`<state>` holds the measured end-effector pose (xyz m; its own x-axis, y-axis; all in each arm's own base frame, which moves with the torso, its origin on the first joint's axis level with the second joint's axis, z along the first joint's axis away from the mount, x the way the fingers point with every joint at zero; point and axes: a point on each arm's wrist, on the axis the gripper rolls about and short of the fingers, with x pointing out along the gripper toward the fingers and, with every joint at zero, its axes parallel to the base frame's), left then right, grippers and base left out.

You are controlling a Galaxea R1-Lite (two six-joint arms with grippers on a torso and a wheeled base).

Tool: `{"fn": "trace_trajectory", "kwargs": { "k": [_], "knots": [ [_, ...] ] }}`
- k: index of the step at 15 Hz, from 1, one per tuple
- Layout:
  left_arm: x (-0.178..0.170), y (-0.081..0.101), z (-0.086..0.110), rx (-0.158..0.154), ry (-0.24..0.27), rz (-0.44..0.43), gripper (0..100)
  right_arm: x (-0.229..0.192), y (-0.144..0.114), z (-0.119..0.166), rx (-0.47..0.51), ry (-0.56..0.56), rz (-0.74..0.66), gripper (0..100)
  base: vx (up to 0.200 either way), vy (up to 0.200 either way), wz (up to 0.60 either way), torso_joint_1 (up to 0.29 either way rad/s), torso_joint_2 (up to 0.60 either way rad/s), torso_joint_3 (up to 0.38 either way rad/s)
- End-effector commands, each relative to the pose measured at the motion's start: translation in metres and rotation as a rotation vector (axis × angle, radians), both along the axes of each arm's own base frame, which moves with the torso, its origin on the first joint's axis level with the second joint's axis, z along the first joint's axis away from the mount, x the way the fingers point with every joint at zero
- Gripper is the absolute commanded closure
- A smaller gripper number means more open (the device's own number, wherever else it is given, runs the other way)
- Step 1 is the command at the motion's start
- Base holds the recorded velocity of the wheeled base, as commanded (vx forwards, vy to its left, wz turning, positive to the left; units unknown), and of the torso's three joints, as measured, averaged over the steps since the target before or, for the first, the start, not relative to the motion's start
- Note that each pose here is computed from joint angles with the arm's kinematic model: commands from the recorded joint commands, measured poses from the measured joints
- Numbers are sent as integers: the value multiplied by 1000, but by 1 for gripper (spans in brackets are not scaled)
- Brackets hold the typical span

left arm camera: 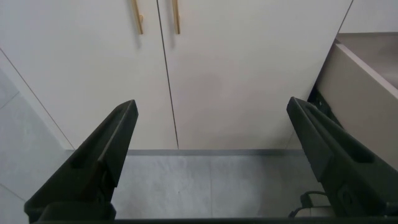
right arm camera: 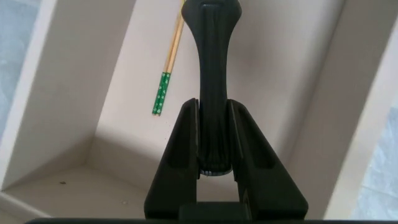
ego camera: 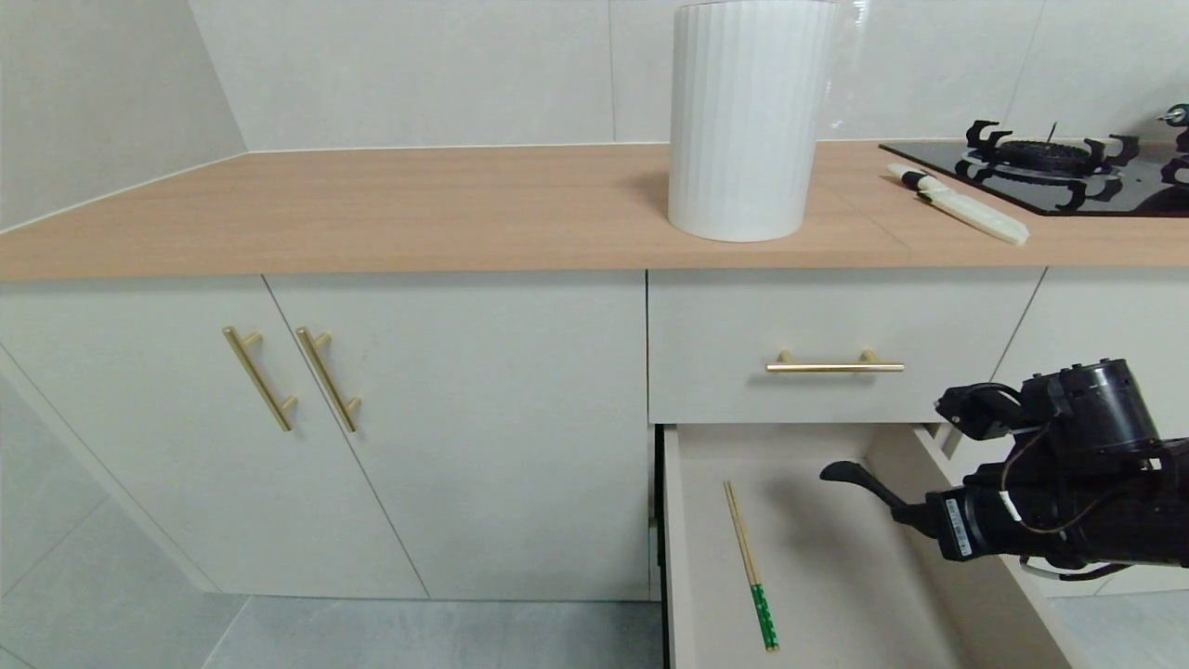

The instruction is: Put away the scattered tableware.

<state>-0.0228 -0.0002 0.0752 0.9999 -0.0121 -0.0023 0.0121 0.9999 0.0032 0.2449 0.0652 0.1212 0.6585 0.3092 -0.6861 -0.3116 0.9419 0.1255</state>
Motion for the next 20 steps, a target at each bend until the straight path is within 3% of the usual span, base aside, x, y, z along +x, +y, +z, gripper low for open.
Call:
{"fn": "trace_trajectory", "kwargs": {
  "k": [1, 6, 11, 20],
  "knots": [
    [0, 0, 0, 0, -1, 0, 0, 19, 6, -30, -14, 59, -4, 100, 0, 0, 0, 0, 0, 0],
    [0, 0, 0, 0, 1, 0, 0, 54, 20, -98, 3, 106, -115, 100, 0, 0, 0, 0, 0, 0],
    [0, 0, 0, 0, -1, 1, 0, 62, 36, -145, -43, 109, -173, 100, 0, 0, 0, 0, 0, 0],
    [0, 0, 0, 0, 1, 0, 0, 64, 40, -163, -95, 110, -196, 100, 0, 0, 0, 0, 0, 0]
  ]
}}
